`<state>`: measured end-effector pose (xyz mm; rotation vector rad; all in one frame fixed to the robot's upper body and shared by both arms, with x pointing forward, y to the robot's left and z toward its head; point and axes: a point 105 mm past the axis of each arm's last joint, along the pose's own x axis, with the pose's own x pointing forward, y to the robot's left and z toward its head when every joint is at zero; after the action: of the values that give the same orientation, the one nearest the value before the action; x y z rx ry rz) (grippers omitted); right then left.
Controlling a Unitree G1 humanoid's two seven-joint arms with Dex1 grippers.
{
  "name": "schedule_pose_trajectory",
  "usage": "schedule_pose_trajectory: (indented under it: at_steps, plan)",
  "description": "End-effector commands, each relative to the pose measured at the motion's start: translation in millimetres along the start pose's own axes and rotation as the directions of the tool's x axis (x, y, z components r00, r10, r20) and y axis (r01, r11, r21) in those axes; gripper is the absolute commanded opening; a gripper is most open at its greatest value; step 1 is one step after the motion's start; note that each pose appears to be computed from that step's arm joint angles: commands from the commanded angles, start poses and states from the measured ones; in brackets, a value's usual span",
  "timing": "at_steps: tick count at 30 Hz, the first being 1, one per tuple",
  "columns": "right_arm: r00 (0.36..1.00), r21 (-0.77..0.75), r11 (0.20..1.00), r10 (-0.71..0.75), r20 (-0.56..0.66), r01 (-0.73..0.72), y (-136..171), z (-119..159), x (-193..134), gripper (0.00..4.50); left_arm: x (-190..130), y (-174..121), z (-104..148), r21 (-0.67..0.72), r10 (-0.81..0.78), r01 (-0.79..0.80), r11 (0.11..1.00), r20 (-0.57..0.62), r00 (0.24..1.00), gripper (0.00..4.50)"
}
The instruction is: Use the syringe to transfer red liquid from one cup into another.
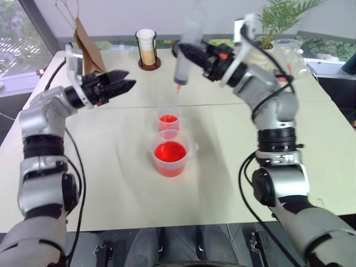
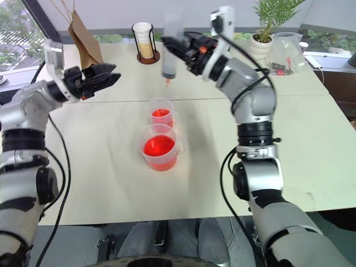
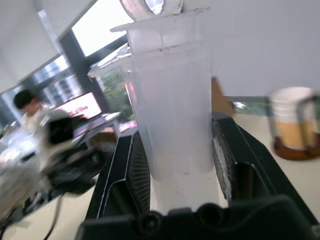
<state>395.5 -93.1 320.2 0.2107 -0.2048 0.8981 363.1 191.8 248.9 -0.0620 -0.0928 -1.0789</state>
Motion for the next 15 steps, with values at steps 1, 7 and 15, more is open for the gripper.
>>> schedule_pose_trajectory:
  at_steps: [1,7,15]
  plan:
    - [0.994,0.013,0.996,-0.084,-0.066,0.085,-15,34,-28,1.38,-4,-27,10,0.117,-0.052,0.061,0.991,-0.073,0.996,3.35]
    - [0.729,0.159,0.843,-0.333,-0.598,0.514,-72,-31,-118,1.38,-21,-56,-15,0.158,-0.075,0.117,0.981,-0.251,0.965,3.35]
    - [0.519,0.23,0.676,-0.261,-0.814,0.7,-73,-93,-162,1.38,-10,-61,-30,0.128,-0.09,0.127,0.984,-0.26,0.961,3.35]
